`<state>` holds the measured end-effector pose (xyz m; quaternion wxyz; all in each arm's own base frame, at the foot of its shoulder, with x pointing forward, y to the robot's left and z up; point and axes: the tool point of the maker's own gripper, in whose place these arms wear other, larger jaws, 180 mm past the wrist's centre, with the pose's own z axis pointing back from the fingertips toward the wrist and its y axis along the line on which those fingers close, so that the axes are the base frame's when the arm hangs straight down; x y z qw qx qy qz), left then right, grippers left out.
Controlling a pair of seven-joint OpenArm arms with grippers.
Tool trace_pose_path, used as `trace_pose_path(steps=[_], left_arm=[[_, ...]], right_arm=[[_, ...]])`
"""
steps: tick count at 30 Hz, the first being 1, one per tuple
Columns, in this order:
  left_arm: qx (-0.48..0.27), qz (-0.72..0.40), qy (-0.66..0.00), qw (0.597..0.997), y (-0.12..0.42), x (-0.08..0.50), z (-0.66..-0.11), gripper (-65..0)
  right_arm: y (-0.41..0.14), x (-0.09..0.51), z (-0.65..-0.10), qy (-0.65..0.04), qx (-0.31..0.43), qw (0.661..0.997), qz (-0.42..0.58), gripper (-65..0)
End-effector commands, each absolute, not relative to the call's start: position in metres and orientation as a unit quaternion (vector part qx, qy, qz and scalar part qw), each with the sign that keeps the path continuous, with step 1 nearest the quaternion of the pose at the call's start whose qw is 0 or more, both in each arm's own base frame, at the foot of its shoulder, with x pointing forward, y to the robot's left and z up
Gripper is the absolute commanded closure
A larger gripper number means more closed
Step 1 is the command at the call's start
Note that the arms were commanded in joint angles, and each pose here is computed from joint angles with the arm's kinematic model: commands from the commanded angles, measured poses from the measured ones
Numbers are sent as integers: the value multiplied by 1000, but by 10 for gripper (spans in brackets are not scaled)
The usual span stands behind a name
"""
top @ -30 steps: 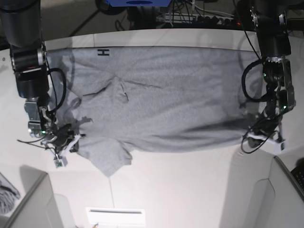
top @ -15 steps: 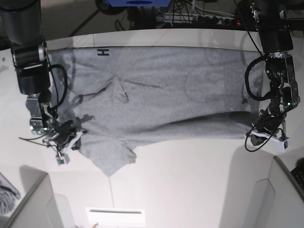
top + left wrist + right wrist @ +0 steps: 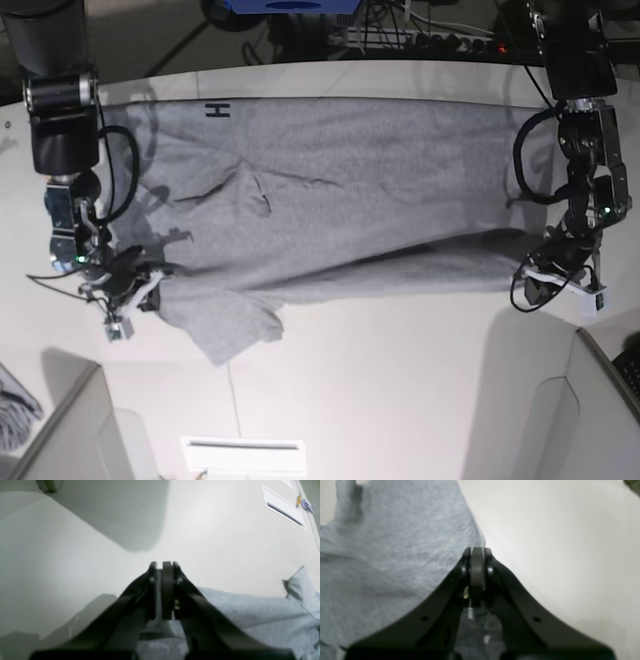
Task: Fold the T-shirt properly
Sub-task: 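Lift the hem and fold it over toward the collar with both grippers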
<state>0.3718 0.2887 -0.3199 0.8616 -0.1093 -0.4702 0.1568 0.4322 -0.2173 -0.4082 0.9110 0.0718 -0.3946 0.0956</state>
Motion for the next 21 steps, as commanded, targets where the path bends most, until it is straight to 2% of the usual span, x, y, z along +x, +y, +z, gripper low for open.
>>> trace_pose_path(steps=[1,21], left_arm=[[-107,149,-493,850,293,376,-303,0],[-104,133,-491,855,284,361,-304,0]], right_arm=[[-225,446,-385,-423,65,899,97,0],[-243,397,-378,-410,54,907,76,0]])
